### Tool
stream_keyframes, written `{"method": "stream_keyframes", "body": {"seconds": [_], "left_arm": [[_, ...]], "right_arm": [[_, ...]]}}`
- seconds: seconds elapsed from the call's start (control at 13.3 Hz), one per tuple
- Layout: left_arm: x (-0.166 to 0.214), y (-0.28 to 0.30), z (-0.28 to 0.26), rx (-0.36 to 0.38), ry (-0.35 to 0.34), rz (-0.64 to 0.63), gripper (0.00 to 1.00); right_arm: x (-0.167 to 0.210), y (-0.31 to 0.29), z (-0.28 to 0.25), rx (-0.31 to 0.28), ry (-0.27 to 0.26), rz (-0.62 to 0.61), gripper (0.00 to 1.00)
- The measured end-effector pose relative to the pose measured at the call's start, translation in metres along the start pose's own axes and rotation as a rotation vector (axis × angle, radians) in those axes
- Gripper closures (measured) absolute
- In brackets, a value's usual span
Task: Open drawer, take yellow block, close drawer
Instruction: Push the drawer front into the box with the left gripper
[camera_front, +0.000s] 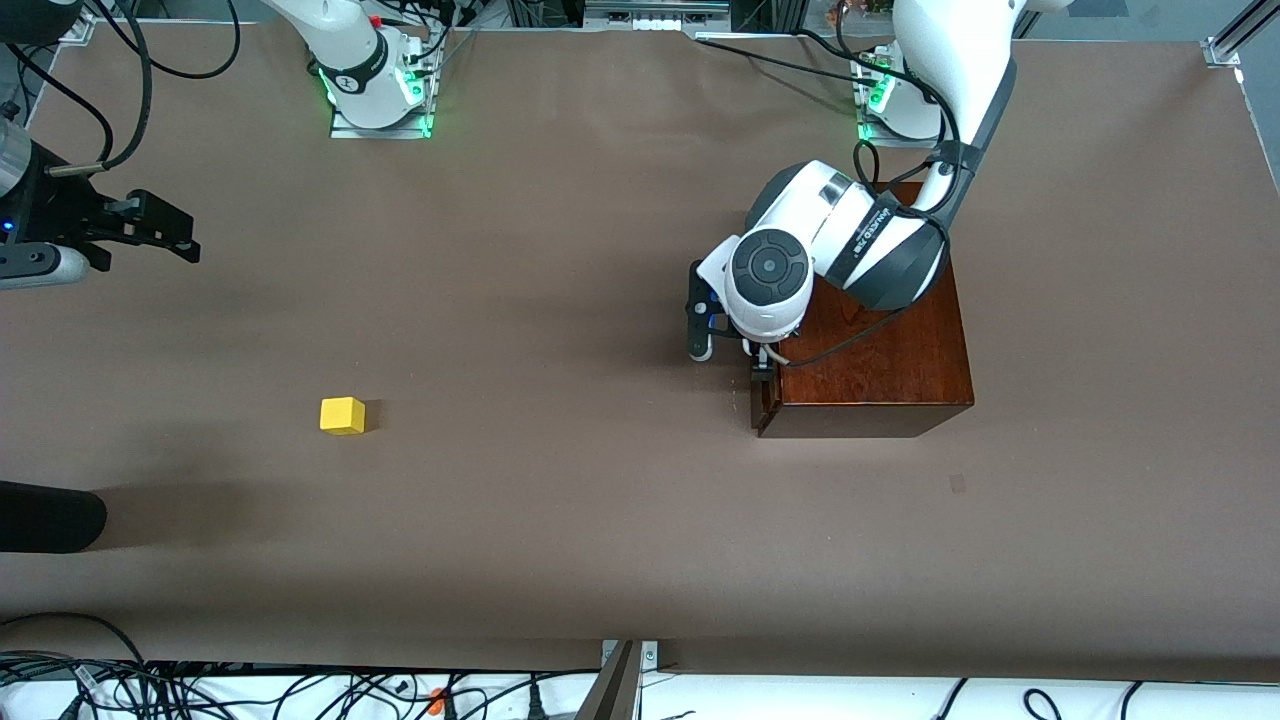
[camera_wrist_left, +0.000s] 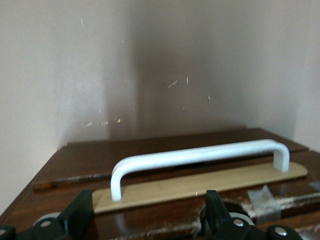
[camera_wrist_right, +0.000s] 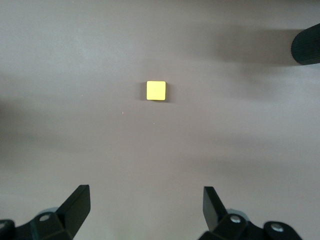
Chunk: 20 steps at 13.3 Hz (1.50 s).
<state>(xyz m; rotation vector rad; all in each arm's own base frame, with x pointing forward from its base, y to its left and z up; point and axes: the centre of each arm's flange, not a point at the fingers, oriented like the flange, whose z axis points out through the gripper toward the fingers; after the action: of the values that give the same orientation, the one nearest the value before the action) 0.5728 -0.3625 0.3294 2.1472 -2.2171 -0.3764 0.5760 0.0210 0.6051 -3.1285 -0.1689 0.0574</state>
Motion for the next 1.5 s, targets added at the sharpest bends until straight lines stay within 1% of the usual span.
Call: {"method": "stream_keyframes", "body": {"seconds": [0.23,0.3,0.53,0.68,0.83,0.98,1.35,1.5], "left_arm": [[0.000,0.001,-0.002,0.002,-0.001,-0.008,0.00],[0.001,0.003,-0.007,0.008,0.003,-0.031,0.00],[-0.004,0.022,-0.054,0.010,0.041,-0.171,0.00],[-0.026,0.036,-0.095,0.005,0.045,-0.324,0.00],[-0.061,0.045,-0.130,-0.017,0.027,-0.488,0.00],[-0.102,0.044,-0.152,-0.037,0.016,-0.634,0.00],[-0.217,0.025,-0.189,-0.019,0.081,-0.873,0.00],[-0.267,0.029,-0.208,-0.005,0.116,-1.063,0.00]], "right_arm": [[0.005,-0.001,0.008,-0.001,-0.010,-0.001,0.00],[0.005,-0.002,0.009,-0.001,-0.012,-0.003,0.00],[0.006,-0.002,0.009,-0.002,-0.010,-0.003,0.00],[0.007,-0.001,0.007,-0.003,0.003,-0.001,0.00],[0.009,0.000,0.006,-0.004,0.020,0.000,0.00],[0.010,-0.001,0.005,-0.005,0.029,-0.001,0.00],[0.012,0.000,0.003,-0.006,0.050,0.000,0.00],[0.013,0.000,0.002,-0.007,0.061,0.000,0.00]]}}
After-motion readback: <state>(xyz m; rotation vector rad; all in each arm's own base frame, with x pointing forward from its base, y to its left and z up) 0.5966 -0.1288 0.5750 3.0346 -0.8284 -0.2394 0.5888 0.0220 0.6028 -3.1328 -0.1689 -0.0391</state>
